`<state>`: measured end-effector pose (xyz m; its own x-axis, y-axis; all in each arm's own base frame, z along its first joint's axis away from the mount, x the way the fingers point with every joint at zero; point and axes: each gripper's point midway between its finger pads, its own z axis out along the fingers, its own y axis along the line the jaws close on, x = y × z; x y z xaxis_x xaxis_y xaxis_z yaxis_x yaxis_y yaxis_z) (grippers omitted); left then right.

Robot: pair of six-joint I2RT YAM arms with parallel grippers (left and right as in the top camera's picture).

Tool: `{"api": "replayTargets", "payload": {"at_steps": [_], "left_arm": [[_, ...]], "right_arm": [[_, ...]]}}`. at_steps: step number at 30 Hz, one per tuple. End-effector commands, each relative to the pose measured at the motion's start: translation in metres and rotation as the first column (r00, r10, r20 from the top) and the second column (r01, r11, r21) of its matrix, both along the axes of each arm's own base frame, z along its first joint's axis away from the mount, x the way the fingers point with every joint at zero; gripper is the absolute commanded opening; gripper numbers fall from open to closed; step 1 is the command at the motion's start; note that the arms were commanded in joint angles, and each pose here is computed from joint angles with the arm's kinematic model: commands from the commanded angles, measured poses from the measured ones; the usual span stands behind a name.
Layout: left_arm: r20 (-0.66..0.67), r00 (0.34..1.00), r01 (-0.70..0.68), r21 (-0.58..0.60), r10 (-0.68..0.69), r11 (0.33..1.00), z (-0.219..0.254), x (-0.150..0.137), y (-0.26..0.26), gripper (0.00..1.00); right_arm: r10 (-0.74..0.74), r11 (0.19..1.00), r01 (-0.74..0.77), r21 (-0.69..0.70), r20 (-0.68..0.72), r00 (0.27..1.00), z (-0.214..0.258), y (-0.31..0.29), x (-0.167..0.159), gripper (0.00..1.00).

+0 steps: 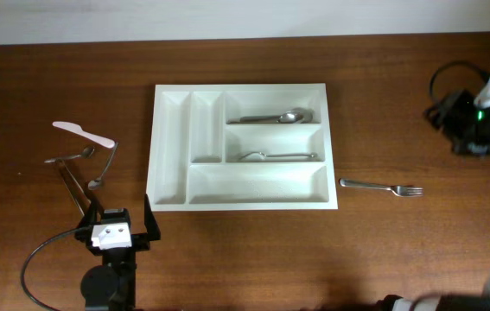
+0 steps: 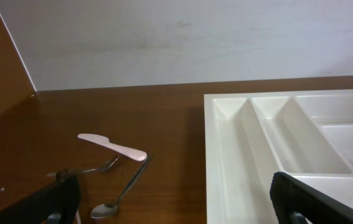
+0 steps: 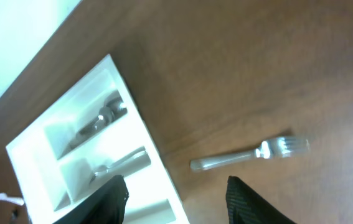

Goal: Pack container
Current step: 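Move the right gripper down toward the lower fork, then grasp the lower fork's handle and lift it with the right gripper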

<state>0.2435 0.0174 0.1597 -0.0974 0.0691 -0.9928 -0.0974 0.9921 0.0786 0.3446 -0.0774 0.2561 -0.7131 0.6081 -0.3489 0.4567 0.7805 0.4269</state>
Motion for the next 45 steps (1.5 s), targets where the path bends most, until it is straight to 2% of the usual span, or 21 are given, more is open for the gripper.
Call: {"api": "replayTargets", "payload": {"at_steps": [1, 6, 9, 24, 28, 31, 34, 40, 44, 45], "left_arm": [[-0.002, 1.0, 0.003, 0.02, -0.003, 1.0, -0.002, 0.0, -0.001, 0.99], [-0.002, 1.0, 0.003, 0.02, -0.003, 1.0, -0.002, 0.0, -0.001, 0.99], [-0.002, 1.0, 0.003, 0.02, -0.003, 1.0, -0.002, 0.0, -0.001, 0.99], [-0.002, 1.0, 0.003, 0.02, -0.003, 1.0, -0.002, 0.0, -0.001, 0.99], [-0.002, 1.0, 0.003, 0.02, -0.003, 1.0, -0.002, 0.0, -0.001, 0.99], [-0.003, 1.0, 0.003, 0.02, -0.003, 1.0, -0.002, 0.0, -0.001, 0.99], [-0.002, 1.0, 0.003, 0.02, -0.003, 1.0, -0.002, 0.0, -0.001, 0.99], [-0.002, 1.0, 0.003, 0.02, -0.003, 1.0, -0.002, 0.0, -0.001, 0.99], [-0.003, 1.0, 0.003, 0.02, -0.003, 1.0, -0.002, 0.0, -0.001, 0.99], [-0.002, 1.0, 0.003, 0.02, -0.003, 1.0, -0.002, 0.0, -0.001, 0.99]], "right_arm": [[-0.08, 0.997, 0.08, -0.011, -0.013, 0.997, -0.009, 0.009, -0.042, 0.52], [-0.131, 0.991, 0.132, 0.008, -0.054, 0.99, -0.04, 0.013, -0.073, 0.53], [-0.134, 0.991, 0.13, -0.037, -0.17, 0.976, -0.075, 0.0, -0.09, 0.54], [-0.279, 0.959, 0.231, -0.163, -0.405, 0.871, -0.186, -0.068, -0.075, 0.52], [-0.257, 0.966, 0.224, -0.129, -0.41, 0.875, -0.209, -0.066, -0.067, 0.52], [-0.184, 0.983, 0.183, -0.036, -0.35, 0.918, -0.222, -0.053, -0.053, 0.52], [-0.171, 0.979, 0.197, 0.062, -0.287, 0.942, -0.231, -0.046, -0.048, 0.52], [-0.241, 0.952, 0.282, 0.115, -0.28, 0.929, -0.245, -0.06, -0.067, 0.52], [-0.247, 0.946, 0.286, 0.151, -0.236, 0.94, -0.247, -0.065, -0.067, 0.52], [-0.246, 0.945, 0.284, 0.161, -0.224, 0.943, -0.248, -0.064, -0.066, 0.49]]}}
